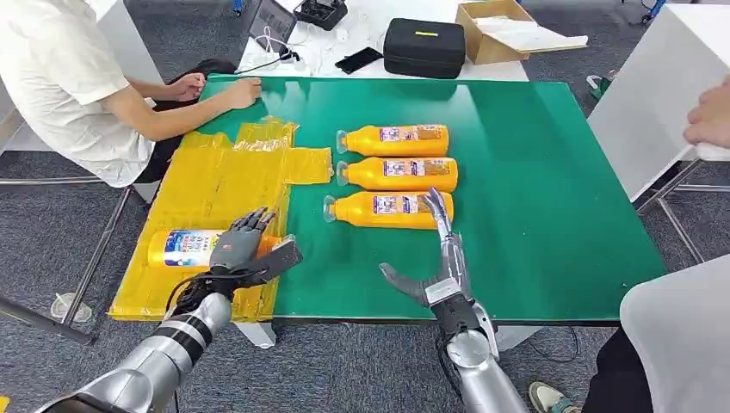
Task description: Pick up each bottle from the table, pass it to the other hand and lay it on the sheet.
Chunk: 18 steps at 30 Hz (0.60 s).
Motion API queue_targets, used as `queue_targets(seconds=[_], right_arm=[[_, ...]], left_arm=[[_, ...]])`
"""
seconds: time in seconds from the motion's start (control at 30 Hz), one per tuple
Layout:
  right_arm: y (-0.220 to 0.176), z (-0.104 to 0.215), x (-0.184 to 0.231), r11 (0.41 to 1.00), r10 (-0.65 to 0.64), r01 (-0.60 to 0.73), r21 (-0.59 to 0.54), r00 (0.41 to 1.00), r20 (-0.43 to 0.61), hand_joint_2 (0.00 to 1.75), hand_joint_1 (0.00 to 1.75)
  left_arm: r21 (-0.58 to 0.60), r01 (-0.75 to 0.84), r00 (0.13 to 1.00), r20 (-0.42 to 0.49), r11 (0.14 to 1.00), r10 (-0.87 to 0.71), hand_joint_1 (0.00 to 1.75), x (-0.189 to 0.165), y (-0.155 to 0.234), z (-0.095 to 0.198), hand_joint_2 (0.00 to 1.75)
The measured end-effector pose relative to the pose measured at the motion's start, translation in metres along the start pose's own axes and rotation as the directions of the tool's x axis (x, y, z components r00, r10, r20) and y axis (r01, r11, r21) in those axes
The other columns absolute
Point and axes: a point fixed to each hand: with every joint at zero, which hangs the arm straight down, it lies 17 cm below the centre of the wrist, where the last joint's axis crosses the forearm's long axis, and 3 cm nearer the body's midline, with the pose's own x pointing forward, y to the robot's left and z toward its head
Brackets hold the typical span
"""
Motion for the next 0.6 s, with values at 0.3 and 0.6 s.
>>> queue_targets(seconds=[0.3,0.6], right_arm=[[0.000,0.002,-0.003,1.000,0.002,-0.002,-0.003,1.000,-0.005,1.75,0.00],[-0.001,0.002,-0.004,1.000,0.003,-0.003,-0.012,1.000,-0.010,1.75,0.00]], left_arm=[[0.065,-0.066,0.968,0.245,0.996,0.048,0.00,0.085,-0.003,-0.007,1.75],[0.075,0.005,0.952,0.305,0.997,-0.028,0.00,0.113,-0.003,-0.010,1.75]])
